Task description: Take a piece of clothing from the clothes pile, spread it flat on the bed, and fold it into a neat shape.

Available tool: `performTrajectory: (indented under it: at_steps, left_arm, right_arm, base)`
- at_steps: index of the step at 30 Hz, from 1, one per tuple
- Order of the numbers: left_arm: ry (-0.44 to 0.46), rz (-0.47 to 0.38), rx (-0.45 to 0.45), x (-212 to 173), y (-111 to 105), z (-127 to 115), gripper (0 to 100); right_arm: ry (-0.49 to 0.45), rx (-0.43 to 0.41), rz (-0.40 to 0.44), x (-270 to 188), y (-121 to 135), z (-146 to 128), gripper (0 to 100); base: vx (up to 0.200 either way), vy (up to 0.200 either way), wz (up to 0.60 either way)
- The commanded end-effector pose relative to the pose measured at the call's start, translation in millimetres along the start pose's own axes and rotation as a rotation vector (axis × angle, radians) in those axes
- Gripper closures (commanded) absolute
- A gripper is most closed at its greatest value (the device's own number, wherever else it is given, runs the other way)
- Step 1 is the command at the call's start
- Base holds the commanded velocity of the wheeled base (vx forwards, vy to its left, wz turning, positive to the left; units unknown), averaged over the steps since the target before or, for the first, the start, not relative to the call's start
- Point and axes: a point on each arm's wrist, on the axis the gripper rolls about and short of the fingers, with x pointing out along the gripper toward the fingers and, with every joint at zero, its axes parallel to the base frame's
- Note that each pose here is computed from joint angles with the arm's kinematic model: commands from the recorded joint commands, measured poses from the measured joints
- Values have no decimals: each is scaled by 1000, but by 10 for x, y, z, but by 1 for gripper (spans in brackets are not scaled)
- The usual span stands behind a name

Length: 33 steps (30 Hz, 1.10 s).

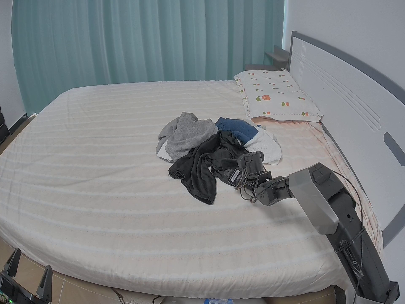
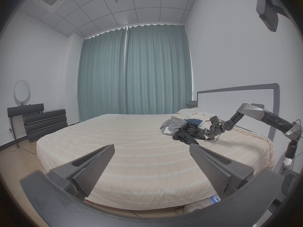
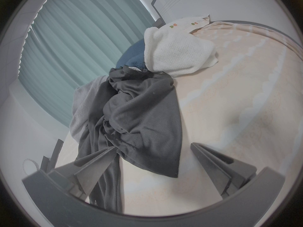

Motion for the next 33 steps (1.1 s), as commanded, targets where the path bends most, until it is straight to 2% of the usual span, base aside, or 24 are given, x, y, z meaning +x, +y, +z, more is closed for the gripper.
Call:
performTrajectory:
  at_steps: [1, 12, 18, 21, 22, 27, 31, 33]
  left_arm:
    - [-1, 0, 0, 0, -1, -52, 0]
    - [-1, 2, 0, 0, 0, -52, 0]
    - [-1, 3, 0, -1, -1, -49, 0]
    - [-1, 2, 0, -1, 0, -49, 0]
    - [-1, 3, 0, -1, -1, -49, 0]
    - [-1, 2, 0, -1, 0, -49, 0]
    - [-1, 2, 0, -1, 0, -49, 0]
    - [-2, 3, 0, -1, -1, -47, 0]
  right_arm:
    - [2, -1, -4, 20, -25, -29, 100]
    - [-12, 7, 9, -88, 71, 105, 100]
    - [55, -7, -20, -566, 57, 201, 100]
    - [82, -12, 5, -759, 17, 209, 100]
    - [116, -18, 23, -974, -92, 166, 100]
    - [131, -27, 60, -1429, -303, 106, 100]
    - [169, -68, 132, -2078, -595, 26, 100]
    - [185, -84, 135, -2310, -725, -36, 100]
  base:
    - [0, 0, 0]
    - [0, 0, 0]
    - [0, 0, 0]
    - [0, 0, 0]
    - [0, 0, 0]
    - [0, 0, 0]
    - [0, 0, 0]
    - [0, 0, 0]
